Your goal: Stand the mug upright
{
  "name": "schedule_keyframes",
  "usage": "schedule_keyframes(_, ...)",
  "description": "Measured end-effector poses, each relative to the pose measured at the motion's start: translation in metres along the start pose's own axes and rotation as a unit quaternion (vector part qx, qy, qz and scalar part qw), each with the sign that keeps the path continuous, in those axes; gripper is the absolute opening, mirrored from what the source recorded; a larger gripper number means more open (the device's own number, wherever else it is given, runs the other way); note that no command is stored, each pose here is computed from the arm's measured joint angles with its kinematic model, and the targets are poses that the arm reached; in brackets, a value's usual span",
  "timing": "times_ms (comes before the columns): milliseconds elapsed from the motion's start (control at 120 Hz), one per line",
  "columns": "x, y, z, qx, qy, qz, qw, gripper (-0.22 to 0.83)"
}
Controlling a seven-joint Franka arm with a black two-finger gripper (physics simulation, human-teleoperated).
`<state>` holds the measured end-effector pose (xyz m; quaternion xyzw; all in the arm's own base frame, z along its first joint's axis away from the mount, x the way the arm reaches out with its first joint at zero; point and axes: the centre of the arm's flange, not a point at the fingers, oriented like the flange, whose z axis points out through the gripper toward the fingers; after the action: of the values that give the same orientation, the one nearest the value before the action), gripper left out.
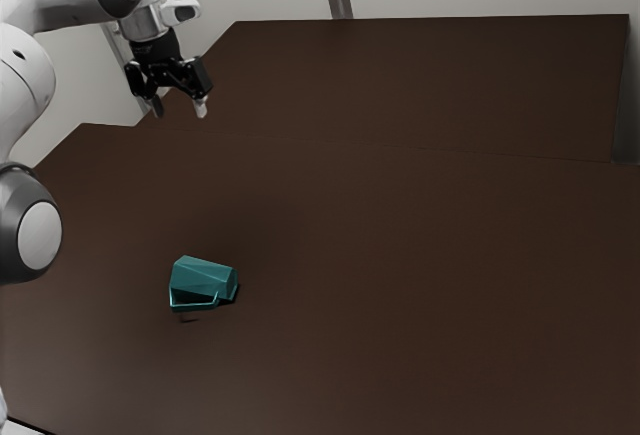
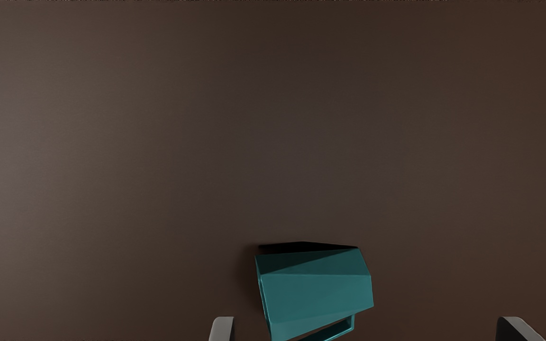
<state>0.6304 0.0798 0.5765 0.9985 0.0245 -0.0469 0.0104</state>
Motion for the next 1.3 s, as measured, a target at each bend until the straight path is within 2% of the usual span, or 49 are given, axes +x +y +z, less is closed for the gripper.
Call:
schedule_keyframes(258, -0.009, -0.012, 0.001, -0.001, -0.007, -0.010, 1.000, 0.61)
schedule_keyframes(375, -0.049, -0.023, 0.023, -0.040, -0.033, -0.014, 0.999, 0.62)
schedule_keyframes(525, -0.112, -0.028, 0.057, -0.096, -0.041, -0.013, 0.994, 0.61)
schedule_keyframes(650, -0.142, -0.038, 0.090, -0.132, -0.039, -0.027, 0.990, 0.62)
schedule_keyframes(1067, -0.160, -0.090, 0.179, -0.177, -0.018, -0.058, 0.982, 0.62)
schedule_keyframes(1300, -0.143, -0.100, 0.215, -0.193, 0.014, -0.053, 0.980, 0.62)
